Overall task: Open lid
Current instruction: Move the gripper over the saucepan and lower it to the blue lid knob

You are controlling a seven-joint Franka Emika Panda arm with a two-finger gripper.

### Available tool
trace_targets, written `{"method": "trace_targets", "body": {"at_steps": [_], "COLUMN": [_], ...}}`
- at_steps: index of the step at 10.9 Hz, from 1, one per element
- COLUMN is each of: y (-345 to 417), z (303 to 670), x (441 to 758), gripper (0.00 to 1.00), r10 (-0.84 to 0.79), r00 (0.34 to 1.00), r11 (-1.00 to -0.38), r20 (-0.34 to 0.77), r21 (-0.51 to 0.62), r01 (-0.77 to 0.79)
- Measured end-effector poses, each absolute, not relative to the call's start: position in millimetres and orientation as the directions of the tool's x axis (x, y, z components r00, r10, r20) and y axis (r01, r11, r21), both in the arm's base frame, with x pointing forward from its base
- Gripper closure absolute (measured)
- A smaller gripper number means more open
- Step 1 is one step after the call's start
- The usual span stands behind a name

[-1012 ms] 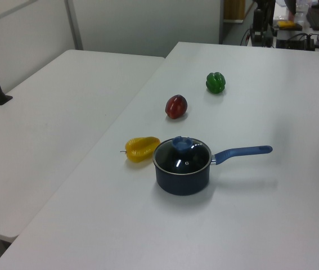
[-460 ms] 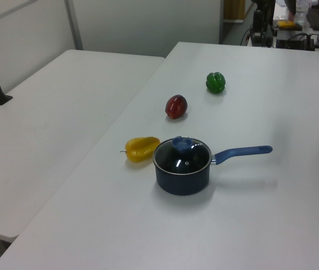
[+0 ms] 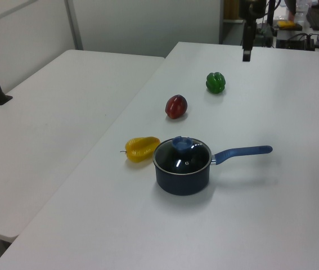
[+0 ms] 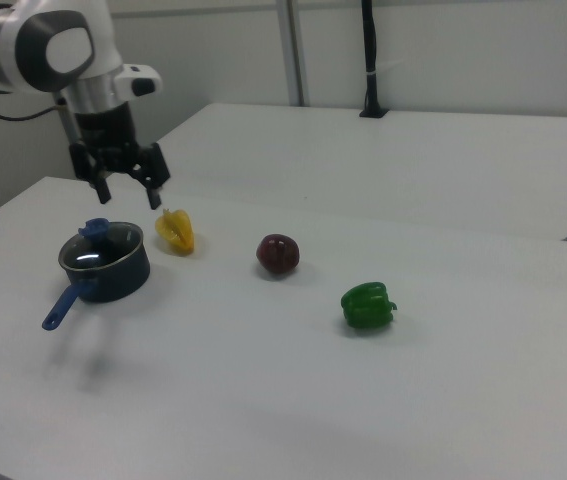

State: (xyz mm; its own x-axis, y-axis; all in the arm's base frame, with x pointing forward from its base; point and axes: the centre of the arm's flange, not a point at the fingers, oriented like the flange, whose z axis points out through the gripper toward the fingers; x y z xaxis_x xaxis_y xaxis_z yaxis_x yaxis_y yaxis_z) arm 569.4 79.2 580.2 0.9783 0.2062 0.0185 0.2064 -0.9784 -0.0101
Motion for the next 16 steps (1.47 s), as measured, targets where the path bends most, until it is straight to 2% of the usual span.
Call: {"method": "trace_targets", "body": {"at_steps": [3,6,9,11,16], "y": [177.6,246.8,282.4,300.1,327.3], "z": [558.4,505.6,460.1,437.6,423.7], "x": [573.6,593.6,610.6,611.1,606.5], "gripper": [0.00,0.00,0.00,0.00,0.00], "r10": [0.211,0.194,0.164,0.211,0.230], "r00": [0.973,0.964,0.954,0.942,0.923], "r11": [-0.976,-0.975,-0.975,-0.970,-0.970], "r20": [0.098,0.181,0.250,0.261,0.309], "r21": [-0.030,-0.073,-0.104,-0.063,-0.005], "r01": [0.215,0.210,0.195,0.235,0.244]}}
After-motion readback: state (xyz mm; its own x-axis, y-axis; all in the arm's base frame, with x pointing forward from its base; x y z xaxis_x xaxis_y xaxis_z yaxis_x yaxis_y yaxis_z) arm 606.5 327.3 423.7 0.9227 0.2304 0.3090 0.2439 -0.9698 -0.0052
